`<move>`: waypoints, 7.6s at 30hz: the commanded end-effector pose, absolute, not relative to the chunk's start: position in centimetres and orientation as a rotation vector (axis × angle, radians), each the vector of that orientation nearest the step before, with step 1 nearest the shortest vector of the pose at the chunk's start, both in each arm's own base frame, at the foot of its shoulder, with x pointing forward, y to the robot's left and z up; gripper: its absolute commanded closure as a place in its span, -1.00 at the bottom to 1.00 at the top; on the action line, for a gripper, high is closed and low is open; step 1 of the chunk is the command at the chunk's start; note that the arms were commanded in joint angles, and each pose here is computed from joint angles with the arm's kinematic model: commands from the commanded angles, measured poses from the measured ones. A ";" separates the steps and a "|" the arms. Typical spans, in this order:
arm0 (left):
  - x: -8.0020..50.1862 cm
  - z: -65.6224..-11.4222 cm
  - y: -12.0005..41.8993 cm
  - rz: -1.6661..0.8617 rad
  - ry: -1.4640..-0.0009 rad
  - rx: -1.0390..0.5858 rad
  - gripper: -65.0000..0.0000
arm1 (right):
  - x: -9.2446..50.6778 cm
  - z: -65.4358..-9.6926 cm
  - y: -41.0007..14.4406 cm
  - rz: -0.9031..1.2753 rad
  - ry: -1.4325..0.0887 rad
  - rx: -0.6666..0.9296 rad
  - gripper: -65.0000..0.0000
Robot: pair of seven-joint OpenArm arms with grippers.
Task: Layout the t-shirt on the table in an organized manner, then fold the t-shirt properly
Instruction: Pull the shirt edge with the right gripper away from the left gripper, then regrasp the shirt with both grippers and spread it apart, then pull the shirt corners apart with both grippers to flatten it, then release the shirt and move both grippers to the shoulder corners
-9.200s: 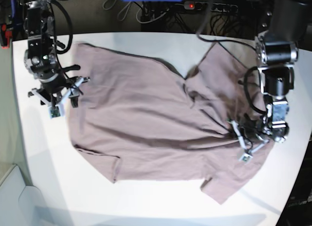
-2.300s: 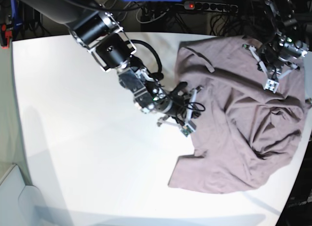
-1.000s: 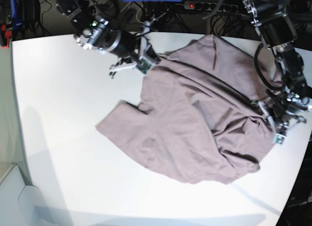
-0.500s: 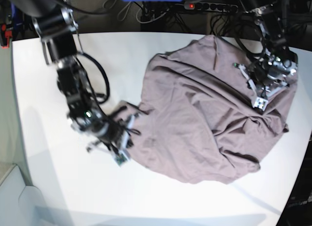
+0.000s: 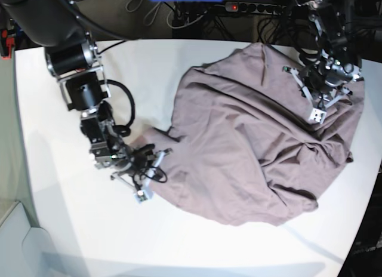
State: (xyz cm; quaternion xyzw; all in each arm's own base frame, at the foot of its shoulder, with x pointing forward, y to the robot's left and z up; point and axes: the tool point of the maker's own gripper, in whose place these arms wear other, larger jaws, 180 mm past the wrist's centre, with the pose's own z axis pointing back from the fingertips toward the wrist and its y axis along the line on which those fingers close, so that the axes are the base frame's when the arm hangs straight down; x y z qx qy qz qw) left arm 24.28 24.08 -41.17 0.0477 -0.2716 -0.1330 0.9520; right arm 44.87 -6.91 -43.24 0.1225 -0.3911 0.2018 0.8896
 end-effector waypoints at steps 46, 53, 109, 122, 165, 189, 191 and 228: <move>19.9 -46.4 17.5 -0.641 -0.379 -0.032 0.99 | 35.8 -33.2 -22.7 0.250 -0.986 -0.074 1.00; 22.1 -44.7 31.1 -0.365 -0.413 0.150 0.99 | 35.6 -33.8 -21.2 0.284 -0.975 -0.049 1.00; 28.6 -39.5 14.2 -0.552 -0.612 -0.006 0.99 | 34.2 -39.8 -31.9 0.040 -0.785 -0.130 1.00; 24.7 -43.6 16.0 -0.551 -0.453 -0.011 0.99 | 35.7 -36.1 -26.1 0.103 -0.927 -0.069 1.00; 22.0 -43.4 27.9 -0.340 -0.340 0.162 0.99 | 37.6 -39.7 -18.9 0.151 -0.861 0.084 1.00; 43.1 -39.4 25.6 -0.302 -0.634 -0.063 0.99 | 45.5 -39.7 -28.1 -0.023 -0.938 0.025 1.00; 44.1 -38.5 24.5 -0.309 -0.661 -0.075 0.99 | 45.7 -38.8 -29.1 -0.022 -0.956 0.006 1.00; 34.1 -43.2 30.2 -0.182 -0.581 0.010 0.99 | 40.6 -42.8 -21.2 0.046 -0.881 0.112 1.00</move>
